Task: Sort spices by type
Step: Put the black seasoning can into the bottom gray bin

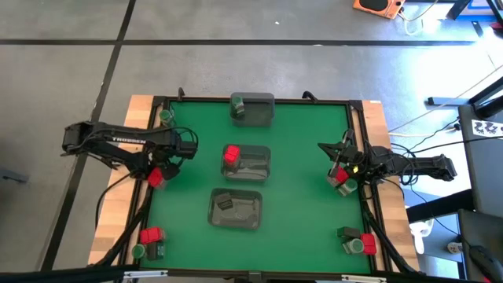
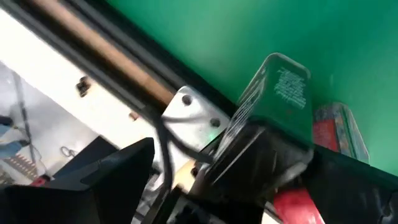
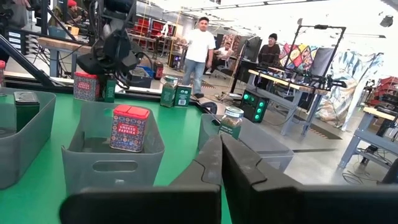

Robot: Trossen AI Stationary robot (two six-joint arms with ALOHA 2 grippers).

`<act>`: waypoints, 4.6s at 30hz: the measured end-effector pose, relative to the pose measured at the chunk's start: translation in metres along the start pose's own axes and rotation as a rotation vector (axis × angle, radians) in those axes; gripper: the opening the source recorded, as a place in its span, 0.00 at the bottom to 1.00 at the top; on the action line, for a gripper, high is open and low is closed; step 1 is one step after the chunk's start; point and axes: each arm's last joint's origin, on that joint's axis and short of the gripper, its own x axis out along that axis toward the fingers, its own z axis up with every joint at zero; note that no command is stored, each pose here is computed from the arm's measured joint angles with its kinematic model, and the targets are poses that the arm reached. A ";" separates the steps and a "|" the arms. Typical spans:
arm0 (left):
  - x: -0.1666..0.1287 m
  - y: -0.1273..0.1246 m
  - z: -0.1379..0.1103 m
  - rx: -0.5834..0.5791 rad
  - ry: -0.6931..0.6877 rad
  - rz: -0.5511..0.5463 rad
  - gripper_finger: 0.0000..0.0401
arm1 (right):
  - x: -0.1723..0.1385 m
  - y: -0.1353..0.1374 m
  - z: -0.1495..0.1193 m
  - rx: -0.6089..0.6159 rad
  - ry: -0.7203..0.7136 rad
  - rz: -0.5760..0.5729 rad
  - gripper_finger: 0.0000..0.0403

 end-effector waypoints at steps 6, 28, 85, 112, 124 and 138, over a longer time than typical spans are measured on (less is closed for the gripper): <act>0.010 0.003 0.002 0.013 0.021 0.004 0.87 | 0.000 0.000 0.000 0.001 0.000 0.000 0.01; 0.007 0.003 0.014 -0.004 -0.129 0.042 0.39 | 0.000 -0.001 -0.001 -0.030 0.026 -0.055 0.01; -0.137 -0.095 0.043 0.068 -0.847 -0.418 0.33 | 0.000 -0.001 -0.001 -0.029 0.022 -0.048 0.01; -0.165 -0.225 -0.007 0.304 -0.735 -0.431 0.33 | 0.000 -0.001 -0.001 -0.003 0.022 -0.049 0.01; -0.121 -0.247 0.008 0.376 -0.584 -0.179 0.33 | 0.000 -0.001 -0.002 -0.004 0.025 -0.047 0.01; -0.112 -0.246 0.026 0.403 -0.551 -0.120 0.39 | 0.000 0.000 -0.002 -0.005 0.021 -0.023 0.01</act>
